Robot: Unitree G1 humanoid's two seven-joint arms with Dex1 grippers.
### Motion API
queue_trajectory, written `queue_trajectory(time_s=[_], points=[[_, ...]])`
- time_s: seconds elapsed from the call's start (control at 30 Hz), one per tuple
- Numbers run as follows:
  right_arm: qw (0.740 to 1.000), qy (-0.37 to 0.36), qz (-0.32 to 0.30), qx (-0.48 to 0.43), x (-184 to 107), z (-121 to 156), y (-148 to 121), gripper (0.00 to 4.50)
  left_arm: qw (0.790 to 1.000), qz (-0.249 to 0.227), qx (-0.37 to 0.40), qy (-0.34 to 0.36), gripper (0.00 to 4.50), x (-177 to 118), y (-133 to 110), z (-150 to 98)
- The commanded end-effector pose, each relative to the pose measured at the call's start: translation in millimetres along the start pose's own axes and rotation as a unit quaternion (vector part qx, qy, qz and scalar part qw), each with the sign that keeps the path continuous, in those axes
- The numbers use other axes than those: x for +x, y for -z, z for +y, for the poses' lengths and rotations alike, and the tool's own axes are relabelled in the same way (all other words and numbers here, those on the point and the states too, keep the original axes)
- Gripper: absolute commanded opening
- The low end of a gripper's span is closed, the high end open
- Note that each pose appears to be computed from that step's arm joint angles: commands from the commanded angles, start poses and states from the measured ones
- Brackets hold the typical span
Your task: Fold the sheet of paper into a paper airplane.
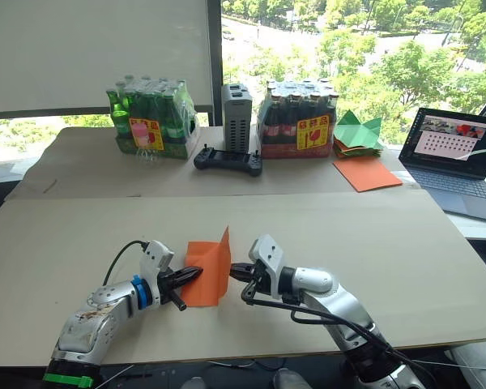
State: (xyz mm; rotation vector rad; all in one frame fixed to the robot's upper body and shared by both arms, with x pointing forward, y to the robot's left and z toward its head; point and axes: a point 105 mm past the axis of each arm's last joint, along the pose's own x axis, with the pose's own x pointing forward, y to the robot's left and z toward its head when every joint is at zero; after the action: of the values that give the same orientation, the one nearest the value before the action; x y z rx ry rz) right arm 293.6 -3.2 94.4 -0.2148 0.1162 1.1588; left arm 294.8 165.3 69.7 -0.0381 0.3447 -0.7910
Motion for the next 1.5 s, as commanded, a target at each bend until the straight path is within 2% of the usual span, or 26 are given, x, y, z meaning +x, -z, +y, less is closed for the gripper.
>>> queue_trajectory(time_s=[0.03, 0.33, 0.7, 1.07, 1.37, 1.5], points=[[0.999, -0.006, -0.031, -0.019, 9, 0, -17, 0.0, 0.999, 0.03, -0.014, -0.013, 0.02, -4, 18, 4], [0.998, -0.023, -0.059, -0.008, 22, 6, -30, 0.0, 0.999, 0.029, -0.017, -0.019, 0.02, -7, 19, 4], [0.998, -0.052, -0.036, -0.024, 42, 21, -19, 0.0, 0.999, 0.029, -0.017, -0.029, 0.02, -12, 20, 6], [0.998, -0.05, 0.008, -0.046, 56, 17, -3, 0.0, 0.998, 0.027, -0.022, -0.049, 0.02, -23, 23, 6], [0.992, -0.049, 0.074, -0.085, 56, 12, 22, 0.0, 0.994, 0.019, -0.022, -0.109, 0.02, -61, 17, 28], [0.992, -0.051, 0.076, -0.085, 56, 12, 23, 0.0, 0.992, -0.004, -0.034, -0.126, 0.02, -75, 6, 36]])
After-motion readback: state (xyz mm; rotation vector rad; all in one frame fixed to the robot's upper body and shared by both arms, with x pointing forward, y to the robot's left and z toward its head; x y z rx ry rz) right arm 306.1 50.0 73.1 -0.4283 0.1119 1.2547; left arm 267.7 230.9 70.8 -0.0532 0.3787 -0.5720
